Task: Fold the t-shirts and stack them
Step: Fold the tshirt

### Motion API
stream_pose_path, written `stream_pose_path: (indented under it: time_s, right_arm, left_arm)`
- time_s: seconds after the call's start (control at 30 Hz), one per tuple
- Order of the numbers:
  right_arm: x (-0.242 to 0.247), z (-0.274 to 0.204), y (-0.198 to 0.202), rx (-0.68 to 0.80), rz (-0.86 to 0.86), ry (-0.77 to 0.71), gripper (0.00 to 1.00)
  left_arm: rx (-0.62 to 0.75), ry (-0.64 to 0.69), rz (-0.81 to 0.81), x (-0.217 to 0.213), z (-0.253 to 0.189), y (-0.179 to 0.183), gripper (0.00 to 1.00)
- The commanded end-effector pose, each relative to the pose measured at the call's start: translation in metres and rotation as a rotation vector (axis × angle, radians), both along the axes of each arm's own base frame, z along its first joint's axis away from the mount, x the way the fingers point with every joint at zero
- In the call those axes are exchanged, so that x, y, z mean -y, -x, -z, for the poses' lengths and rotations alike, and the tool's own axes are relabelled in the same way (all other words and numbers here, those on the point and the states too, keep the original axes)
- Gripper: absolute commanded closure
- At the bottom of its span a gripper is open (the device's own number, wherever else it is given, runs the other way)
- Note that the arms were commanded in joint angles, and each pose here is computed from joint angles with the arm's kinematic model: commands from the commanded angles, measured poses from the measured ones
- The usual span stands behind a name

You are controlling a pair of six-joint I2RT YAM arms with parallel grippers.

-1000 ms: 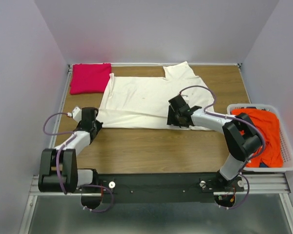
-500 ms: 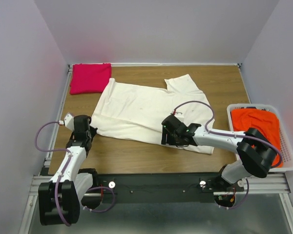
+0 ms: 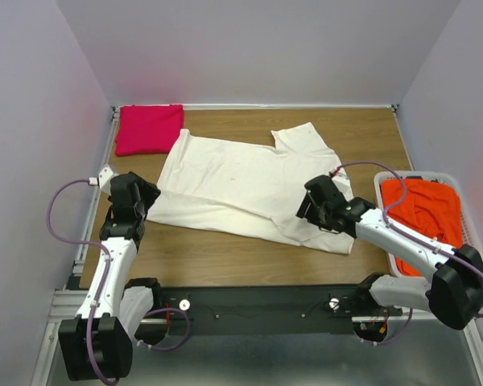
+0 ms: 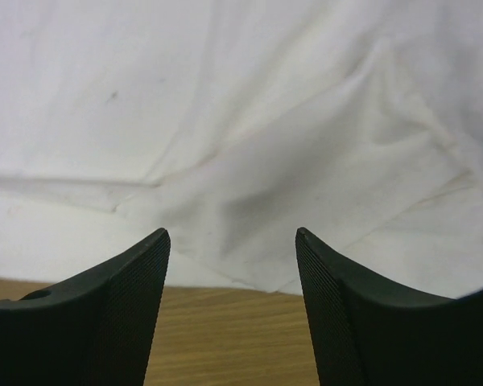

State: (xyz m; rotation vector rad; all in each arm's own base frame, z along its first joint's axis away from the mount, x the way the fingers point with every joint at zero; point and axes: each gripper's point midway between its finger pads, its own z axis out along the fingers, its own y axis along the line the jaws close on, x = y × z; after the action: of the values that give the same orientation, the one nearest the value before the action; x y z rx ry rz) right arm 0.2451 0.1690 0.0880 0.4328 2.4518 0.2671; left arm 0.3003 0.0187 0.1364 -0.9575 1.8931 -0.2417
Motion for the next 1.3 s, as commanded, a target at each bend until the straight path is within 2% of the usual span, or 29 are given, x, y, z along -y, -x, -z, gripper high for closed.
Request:
stream_pose_path:
  time_s: [0.0,0.07,0.3,0.57,0.8,0.9,1.0,1.03,1.27]
  right_arm:
    - [0.043,0.020,0.013,-0.072,0.114,0.053,0.31]
    - [0.048,0.028,0.018,-0.089,0.133,0.054,0.36]
    - [0.063,0.052,0.035,-0.143,0.218,0.062,0.36]
    - [0.073,0.053,0.024,-0.099,0.294,0.101,0.37]
    - [0.067,0.049,0.008,-0.081,0.293,0.114,0.48]
    - [0.068,0.051,0.005,-0.080,0.295,0.128,0.49]
    - [0.068,0.048,0.002,-0.068,0.296,0.135,0.61]
    - [0.069,0.047,0.000,-0.062,0.297,0.141,0.70]
    - [0.064,0.037,-0.013,-0.037,0.278,0.160,0.91]
  left_arm:
    - [0.069,-0.038,0.137,0.016,-0.031,-0.016,0.38]
    - [0.088,-0.037,0.224,0.034,-0.039,-0.023,0.39]
    - [0.094,-0.083,0.475,0.093,-0.057,-0.038,0.39]
    - [0.179,-0.187,0.678,0.115,-0.109,-0.047,0.39]
    - [0.205,-0.212,0.724,0.122,-0.116,-0.049,0.39]
    - [0.204,-0.223,0.716,0.120,-0.113,-0.050,0.39]
    - [0.216,-0.241,0.701,0.117,-0.114,-0.050,0.40]
    - [0.215,-0.248,0.700,0.115,-0.112,-0.049,0.39]
    - [0.244,-0.256,0.702,0.116,-0.110,-0.047,0.39]
